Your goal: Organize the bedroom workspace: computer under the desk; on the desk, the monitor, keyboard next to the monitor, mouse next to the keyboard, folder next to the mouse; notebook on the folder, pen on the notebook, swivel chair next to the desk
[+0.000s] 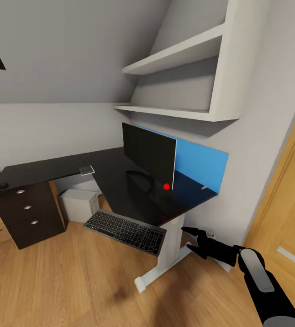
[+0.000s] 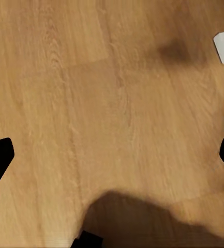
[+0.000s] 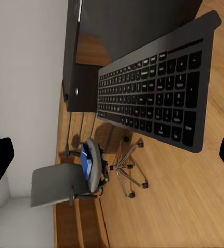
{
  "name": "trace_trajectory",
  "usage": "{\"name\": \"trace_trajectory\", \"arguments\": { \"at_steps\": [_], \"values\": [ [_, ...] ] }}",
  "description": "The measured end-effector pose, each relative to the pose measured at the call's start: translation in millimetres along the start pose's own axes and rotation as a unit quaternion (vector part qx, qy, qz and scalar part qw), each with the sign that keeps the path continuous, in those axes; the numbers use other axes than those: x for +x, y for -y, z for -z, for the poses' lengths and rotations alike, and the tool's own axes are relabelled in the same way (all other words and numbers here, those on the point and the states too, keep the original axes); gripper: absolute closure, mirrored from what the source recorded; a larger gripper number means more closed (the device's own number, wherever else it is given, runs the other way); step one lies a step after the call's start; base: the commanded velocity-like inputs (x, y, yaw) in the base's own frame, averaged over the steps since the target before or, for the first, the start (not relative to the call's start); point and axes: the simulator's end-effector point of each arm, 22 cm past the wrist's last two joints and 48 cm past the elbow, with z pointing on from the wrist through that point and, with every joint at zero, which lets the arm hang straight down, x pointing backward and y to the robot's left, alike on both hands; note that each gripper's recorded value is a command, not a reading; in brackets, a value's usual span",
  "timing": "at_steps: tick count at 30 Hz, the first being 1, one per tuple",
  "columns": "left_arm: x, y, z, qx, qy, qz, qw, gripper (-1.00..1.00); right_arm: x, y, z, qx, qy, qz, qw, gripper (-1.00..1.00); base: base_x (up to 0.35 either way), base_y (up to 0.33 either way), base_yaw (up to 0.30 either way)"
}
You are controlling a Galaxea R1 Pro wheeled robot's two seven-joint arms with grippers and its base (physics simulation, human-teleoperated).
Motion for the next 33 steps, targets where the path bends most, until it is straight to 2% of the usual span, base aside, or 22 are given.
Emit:
{"name": "trace_trajectory", "arguments": {
  "at_steps": [4, 5, 8, 10, 12, 15, 18, 23, 33],
  "values": [
    [-56, 46, 4.7, 0.05, 0.044, 0.03, 0.9973, -1.0, 1, 8, -1.9, 0.003, 0.0, -0.001, 1.0, -1.0, 0.0, 0.0, 0.005],
    [-81, 64, 11.1, 0.076, 0.04, 0.031, 0.9959, -1.0, 1, 10, -1.8, 0.003, 0.001, -0.001, 1.0, -1.0, 0.0, 0.0, 0.001],
    [-112, 77, 19.3, 0.101, 0.029, 0.035, 0.9938, -1.0, 1, 16, -2.6, 0.003, 0.002, -0.002, 1.0, -1.0, 0.0, 0.0, 0.0],
    [-146, 79, 29.2, 0.116, 0.026, 0.049, 0.9917, -1.0, 1, 19, -3.2, 0.003, 0.002, -0.002, 1.0, -1.0, 0.0, 0.0, 0.0],
    [-161, 75, 32.3, 0.121, 0.022, 0.061, 0.9905, -1.0, 2, 22, -4.1, 0.003, 0.002, -0.002, 1.0, -1.0, 0.0, 0.0, 0.0],
    [-159, 70, 27.9, 0.119, 0.013, 0.068, 0.9905, -1.0, 3, 27, -5.4, 0.004, 0.002, -0.002, 1.0, -1.0, 0.0, 0.0, 0.0],
    [-135, 49, 9.1, 0.094, -0.007, 0.072, 0.9929, -1.0, 4, 32, -6.7, 0.004, 0.002, -0.001, 1.0, -1.0, 0.0, 0.0, 0.0],
    [-127, 31, -6.6, 0.075, 0.004, 0.081, 0.9938, -1.0, 5, 41, -8.6, 0.004, 0.002, -0.001, 1.0, -1.0, 0.0, 0.0, 0.0],
    [-115, 29, -21.3, 0.072, 0.006, 0.083, 0.9939, -1.0, 9, 58, -13.0, 0.004, 0.002, -0.001, 1.0, -1.0, 0.0, 0.0, 0.0]
  ]
}}
